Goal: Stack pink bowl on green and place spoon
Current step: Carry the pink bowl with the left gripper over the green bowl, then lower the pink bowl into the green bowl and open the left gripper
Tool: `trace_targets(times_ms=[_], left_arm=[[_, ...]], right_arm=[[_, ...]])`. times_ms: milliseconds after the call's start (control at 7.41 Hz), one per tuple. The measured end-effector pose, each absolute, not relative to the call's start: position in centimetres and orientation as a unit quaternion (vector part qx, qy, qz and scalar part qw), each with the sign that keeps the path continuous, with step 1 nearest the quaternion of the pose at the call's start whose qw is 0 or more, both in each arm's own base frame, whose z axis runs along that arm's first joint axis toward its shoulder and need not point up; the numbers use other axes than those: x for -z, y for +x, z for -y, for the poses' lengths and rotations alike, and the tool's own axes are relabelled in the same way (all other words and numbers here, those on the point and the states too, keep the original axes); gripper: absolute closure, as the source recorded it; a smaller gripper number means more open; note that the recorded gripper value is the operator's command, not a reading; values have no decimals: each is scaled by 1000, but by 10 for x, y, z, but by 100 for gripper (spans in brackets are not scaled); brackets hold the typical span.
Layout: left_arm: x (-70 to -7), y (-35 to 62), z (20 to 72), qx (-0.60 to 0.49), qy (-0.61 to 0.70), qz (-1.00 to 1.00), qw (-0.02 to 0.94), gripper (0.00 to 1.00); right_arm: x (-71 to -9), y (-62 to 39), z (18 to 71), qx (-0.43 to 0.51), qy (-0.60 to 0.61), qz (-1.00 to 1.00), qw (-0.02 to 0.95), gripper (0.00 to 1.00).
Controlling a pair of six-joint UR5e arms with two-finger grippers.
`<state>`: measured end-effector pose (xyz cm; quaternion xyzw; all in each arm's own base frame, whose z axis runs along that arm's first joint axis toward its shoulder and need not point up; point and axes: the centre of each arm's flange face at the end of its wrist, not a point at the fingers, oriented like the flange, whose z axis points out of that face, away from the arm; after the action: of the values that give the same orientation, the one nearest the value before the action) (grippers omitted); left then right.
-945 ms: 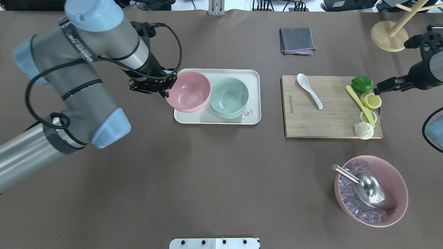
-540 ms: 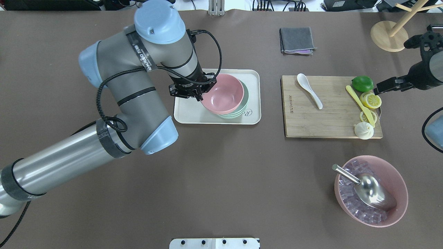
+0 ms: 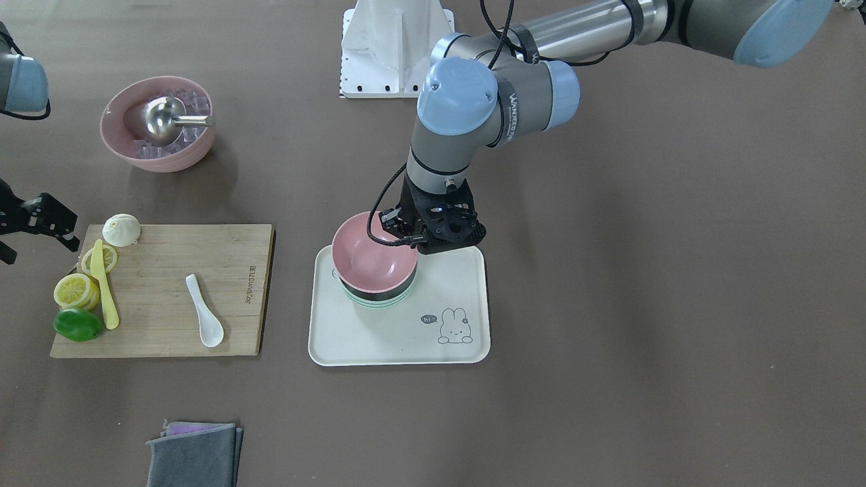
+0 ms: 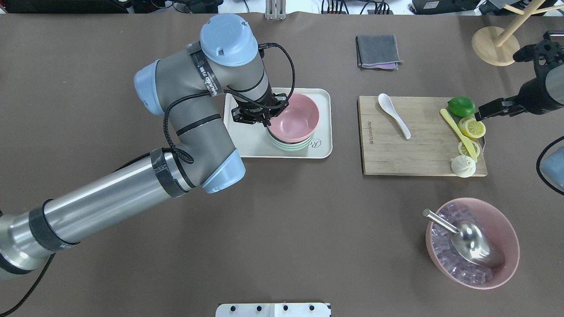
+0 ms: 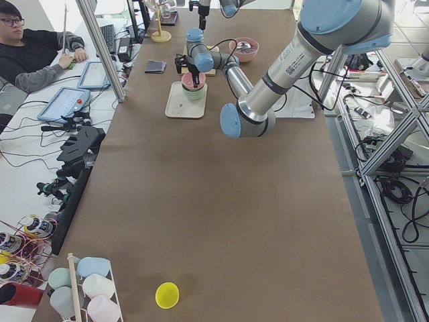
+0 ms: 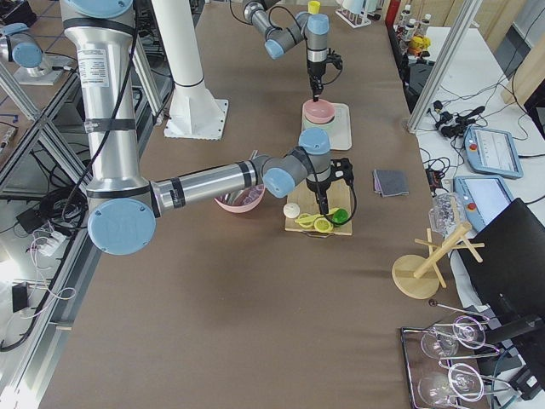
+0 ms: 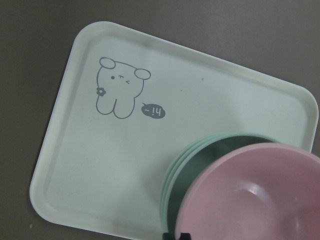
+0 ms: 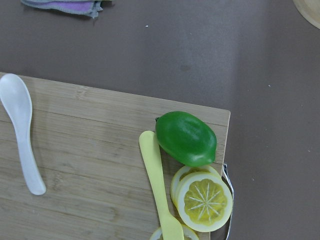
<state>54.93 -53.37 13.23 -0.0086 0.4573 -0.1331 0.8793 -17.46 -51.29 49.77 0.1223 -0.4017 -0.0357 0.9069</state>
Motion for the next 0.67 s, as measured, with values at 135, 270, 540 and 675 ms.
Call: trace_targets(times_ms=[135, 270, 540, 675], left_arm=[[-134, 553, 535, 135, -5, -456, 880, 100], [-137, 556, 536, 136, -4, -454, 881, 100], [-141, 561, 534, 135, -5, -451, 882, 100], [-142, 563, 534, 134, -5, -452, 882, 100]], right_arm=[[-498, -175, 513, 36, 122, 402, 907, 0], [-498, -175, 513, 36, 122, 401, 907, 0], [-498, -175, 513, 36, 122, 402, 907, 0], [-498, -175, 513, 36, 122, 401, 907, 0]])
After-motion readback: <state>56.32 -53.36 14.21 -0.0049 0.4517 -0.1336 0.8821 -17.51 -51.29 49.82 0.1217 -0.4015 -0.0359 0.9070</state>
